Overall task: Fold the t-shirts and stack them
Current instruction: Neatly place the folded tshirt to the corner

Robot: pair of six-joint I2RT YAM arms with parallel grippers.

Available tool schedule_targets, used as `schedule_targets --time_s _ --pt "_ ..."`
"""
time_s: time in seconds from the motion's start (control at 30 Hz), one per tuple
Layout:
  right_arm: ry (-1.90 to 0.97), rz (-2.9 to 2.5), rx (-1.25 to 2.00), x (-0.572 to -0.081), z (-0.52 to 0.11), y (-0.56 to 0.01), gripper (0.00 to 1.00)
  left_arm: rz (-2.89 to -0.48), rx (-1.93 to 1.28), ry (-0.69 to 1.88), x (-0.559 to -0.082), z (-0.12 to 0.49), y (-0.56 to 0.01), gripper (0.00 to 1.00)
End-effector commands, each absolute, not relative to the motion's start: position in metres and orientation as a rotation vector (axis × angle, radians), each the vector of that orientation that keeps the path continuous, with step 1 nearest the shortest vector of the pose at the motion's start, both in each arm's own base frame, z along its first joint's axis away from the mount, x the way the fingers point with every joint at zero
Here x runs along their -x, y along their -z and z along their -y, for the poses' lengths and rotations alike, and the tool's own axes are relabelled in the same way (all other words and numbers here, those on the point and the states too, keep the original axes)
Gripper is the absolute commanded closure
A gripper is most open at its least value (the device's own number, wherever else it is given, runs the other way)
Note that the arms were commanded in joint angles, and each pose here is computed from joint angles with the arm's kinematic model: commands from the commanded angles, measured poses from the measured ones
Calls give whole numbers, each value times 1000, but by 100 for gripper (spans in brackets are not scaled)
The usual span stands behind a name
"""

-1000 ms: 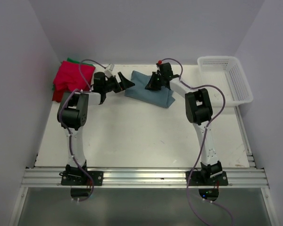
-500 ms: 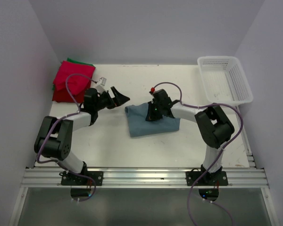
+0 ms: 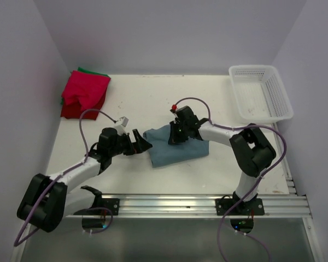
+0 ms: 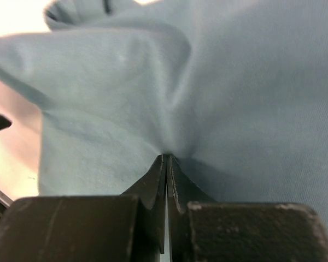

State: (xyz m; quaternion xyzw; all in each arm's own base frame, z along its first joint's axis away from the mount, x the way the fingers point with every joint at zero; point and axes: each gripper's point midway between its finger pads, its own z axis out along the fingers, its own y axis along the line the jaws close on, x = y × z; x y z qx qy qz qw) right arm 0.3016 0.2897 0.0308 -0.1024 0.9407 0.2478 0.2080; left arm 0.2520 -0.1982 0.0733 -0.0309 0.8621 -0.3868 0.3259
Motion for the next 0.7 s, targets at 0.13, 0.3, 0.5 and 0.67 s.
schedule_targets --time_s 0.13,0.3,0.5,0.67 --pt "-863 -2297 378 -334 -319 -152 85 -2038 1 1167 -236 216 -145 0" --pt "-800 -2289 335 -332 -304 -177 75 -2198 78 1064 -226 211 -104 0" --pt "-723 -2298 276 -314 -277 -174 91 -2353 160 970 -203 210 -52 0" --pt "-683 -2327 234 -300 -260 -158 100 -2337 196 878 -211 205 -45 0"
